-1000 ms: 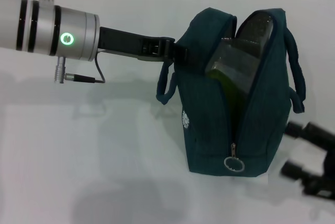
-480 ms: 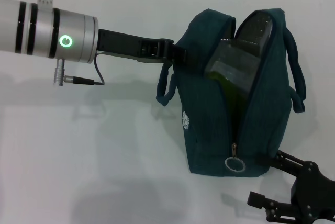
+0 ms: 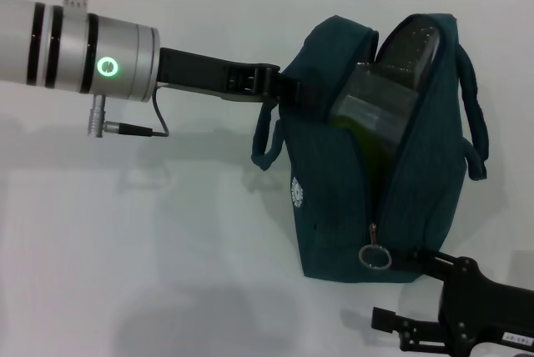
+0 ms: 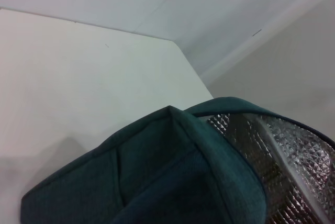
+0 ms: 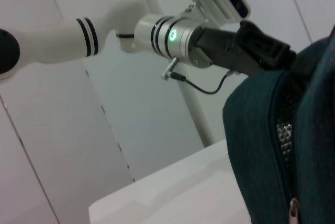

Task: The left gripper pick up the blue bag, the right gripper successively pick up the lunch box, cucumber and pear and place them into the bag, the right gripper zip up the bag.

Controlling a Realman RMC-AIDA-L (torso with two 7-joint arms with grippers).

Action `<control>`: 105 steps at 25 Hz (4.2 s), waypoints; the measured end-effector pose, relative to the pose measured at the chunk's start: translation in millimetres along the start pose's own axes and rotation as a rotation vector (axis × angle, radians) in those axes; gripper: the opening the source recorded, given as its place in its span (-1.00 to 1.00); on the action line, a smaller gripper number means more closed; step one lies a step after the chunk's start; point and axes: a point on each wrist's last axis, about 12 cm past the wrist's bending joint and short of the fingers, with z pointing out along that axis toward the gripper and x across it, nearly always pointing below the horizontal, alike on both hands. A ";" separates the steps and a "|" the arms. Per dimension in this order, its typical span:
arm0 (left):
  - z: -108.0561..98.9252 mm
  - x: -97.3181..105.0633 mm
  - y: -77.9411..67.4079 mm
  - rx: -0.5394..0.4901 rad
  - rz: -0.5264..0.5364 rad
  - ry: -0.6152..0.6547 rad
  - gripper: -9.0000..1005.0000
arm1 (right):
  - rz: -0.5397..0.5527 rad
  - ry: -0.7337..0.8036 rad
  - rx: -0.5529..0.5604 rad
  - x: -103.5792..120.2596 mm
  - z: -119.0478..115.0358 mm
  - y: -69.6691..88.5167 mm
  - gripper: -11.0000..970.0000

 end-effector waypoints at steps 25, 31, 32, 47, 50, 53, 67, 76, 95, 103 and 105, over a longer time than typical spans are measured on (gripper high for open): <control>1.6 1.5 -0.3 0.019 0.006 -0.004 -0.70 | -0.003 0.011 0.050 -7.5 10.1 -14.3 -0.02; 1.5 1.7 -0.3 0.020 0.010 -0.003 -0.70 | 0.001 0.020 0.049 -8.4 13.9 -16.3 -0.28; 1.5 1.9 -0.3 0.020 0.011 -0.003 -0.70 | 0.002 0.021 0.051 -8.2 13.9 -16.6 -0.32; 0.7 3.2 0.4 0.020 0.015 -0.003 -0.70 | 0.002 0.008 0.056 -9.5 12.4 -16.8 -0.94; -0.9 4.1 1.4 0.017 0.011 -0.007 -0.70 | 0.005 -0.013 0.054 -10.5 8.2 -14.9 -0.94; -2.9 4.8 2.6 0.014 0.007 -0.014 -0.70 | 0.017 -0.055 0.064 -10.7 0.2 -11.1 -0.94; -4.3 6.9 3.0 0.029 0.053 -0.040 -0.69 | -0.012 -0.196 0.059 -23.6 -12.4 -5.5 -0.94; -17.6 16.6 4.2 0.094 0.170 -0.187 -0.69 | -0.025 -0.199 0.034 -28.4 -6.8 -7.4 -0.94; -43.5 60.3 12.4 0.116 0.378 -0.329 0.61 | -0.181 -0.345 0.060 -57.9 -6.1 -16.8 -0.94; -47.8 83.8 18.3 0.141 0.390 -0.339 0.76 | -0.216 -0.364 0.050 -72.6 2.9 -26.1 -0.94; -50.7 91.5 19.8 0.146 0.400 -0.351 0.76 | -0.229 -0.372 0.045 -78.2 6.2 -29.2 -0.94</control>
